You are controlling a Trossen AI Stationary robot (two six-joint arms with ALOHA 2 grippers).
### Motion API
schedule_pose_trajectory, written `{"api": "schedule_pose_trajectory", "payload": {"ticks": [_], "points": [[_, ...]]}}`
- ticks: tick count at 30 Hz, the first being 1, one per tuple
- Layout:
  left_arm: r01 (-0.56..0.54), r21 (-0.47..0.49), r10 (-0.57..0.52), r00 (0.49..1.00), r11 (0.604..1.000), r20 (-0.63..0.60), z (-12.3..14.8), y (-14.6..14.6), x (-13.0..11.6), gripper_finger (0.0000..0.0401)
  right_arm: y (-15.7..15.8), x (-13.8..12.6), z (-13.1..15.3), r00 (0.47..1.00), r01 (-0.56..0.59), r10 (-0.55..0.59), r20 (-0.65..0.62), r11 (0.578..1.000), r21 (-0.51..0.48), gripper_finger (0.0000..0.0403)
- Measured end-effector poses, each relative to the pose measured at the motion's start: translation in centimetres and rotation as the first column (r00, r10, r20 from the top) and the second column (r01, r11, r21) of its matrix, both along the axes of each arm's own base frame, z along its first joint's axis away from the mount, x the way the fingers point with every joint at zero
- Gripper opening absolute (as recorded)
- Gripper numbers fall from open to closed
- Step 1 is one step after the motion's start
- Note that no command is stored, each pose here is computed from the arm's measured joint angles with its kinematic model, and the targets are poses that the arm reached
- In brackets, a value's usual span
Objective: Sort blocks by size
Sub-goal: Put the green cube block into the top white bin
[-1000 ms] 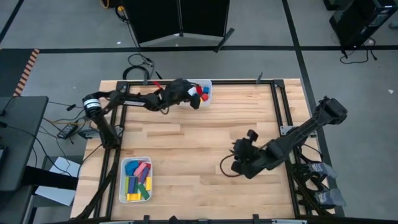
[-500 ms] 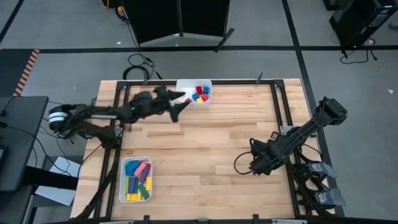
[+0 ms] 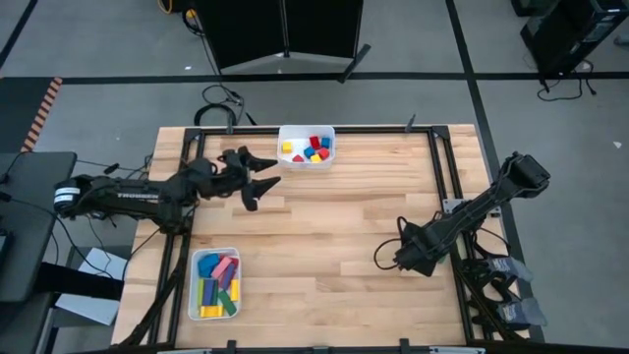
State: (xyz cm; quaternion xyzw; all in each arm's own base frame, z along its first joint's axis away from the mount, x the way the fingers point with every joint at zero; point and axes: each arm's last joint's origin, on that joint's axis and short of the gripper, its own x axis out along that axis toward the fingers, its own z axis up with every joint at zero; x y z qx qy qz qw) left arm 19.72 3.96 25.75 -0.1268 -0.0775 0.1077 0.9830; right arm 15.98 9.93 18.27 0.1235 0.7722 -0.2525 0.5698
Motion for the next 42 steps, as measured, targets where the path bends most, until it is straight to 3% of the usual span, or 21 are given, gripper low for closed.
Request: {"api": "schedule_pose_trajectory", "payload": {"ticks": [5, 9, 26, 32, 42], "points": [[0.021, 0.000, -0.021, 1.000, 1.000, 0.000, 0.0, -0.4, 0.1, 0.0291, -0.6, -0.9, -1.2, 0.999, 0.010, -0.011, -0.053, 1.000, -0.014, 0.0307], [0.031, -0.003, -0.031, 0.999, 1.000, -0.015, -0.1, -0.6, 0.1, 0.0291, -0.9, -0.6, -1.5, 0.999, 0.024, -0.024, -0.025, 1.000, -0.018, 0.0298], [0.075, -0.003, -0.075, 0.997, 0.997, -0.019, -0.2, -1.4, 0.3, 0.0291, -3.1, 0.0, -2.7, 0.965, 0.260, -0.261, -0.025, 0.965, -0.026, 0.0294], [0.087, 0.000, -0.087, 0.996, 0.996, -0.012, -0.1, -1.4, 0.3, 0.0291, -3.5, 0.0, -3.4, 0.930, 0.365, -0.365, -0.035, 0.931, -0.007, 0.0294], [0.092, 0.000, -0.092, 0.996, 0.996, -0.016, -0.1, -1.5, 0.3, 0.0291, -4.6, 0.6, -4.0, 0.844, 0.531, -0.535, -0.040, 0.843, -0.083, 0.0300]]}}
